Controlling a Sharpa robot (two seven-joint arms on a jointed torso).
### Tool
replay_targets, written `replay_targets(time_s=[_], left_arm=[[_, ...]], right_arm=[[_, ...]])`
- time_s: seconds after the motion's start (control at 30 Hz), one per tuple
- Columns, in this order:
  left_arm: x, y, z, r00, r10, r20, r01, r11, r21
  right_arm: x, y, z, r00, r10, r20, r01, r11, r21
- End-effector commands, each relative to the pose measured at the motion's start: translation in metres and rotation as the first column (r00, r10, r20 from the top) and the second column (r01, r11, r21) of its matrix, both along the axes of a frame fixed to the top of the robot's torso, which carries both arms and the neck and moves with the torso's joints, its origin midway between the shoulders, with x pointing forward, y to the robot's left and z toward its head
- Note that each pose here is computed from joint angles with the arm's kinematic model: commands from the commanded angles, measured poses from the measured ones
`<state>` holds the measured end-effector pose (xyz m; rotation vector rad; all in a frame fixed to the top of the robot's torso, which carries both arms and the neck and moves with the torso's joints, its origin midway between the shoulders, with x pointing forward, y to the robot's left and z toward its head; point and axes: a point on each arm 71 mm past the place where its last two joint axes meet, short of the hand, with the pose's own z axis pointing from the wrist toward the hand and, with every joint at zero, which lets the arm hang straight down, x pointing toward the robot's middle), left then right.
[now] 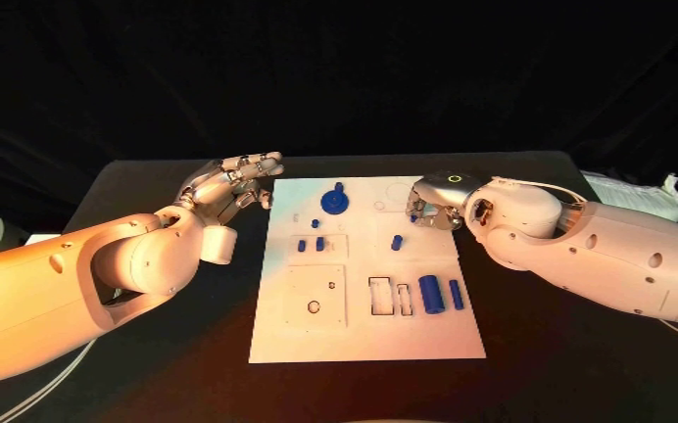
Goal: Assemble the parts on the task board
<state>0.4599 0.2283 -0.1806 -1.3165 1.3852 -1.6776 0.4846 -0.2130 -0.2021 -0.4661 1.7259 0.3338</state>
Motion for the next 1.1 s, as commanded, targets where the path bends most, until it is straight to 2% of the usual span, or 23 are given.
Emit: replay_targets(time_s=[0.03, 0.6, 1.1], left_arm=[[-0.0008, -0.002, 0.0015, 1.000, -0.012, 0.009, 0.012, 1.000, -0.019], [0.0000, 0.000, 0.0007, 1.000, -0.006, 0.004, 0.007, 1.000, -0.014], [0.0016, 0.002, 0.0001, 1.000, 0.004, 0.005, -0.004, 1.000, -0.009]], right_arm=[[-0.001, 0.001, -0.007, 0.999, 0.005, -0.033, -0.006, 0.999, -0.035], [-0.002, 0.005, -0.015, 0.998, 0.013, -0.065, -0.015, 0.999, -0.037], [-0.003, 0.012, -0.002, 0.997, 0.027, 0.074, -0.031, 0.998, 0.057]])
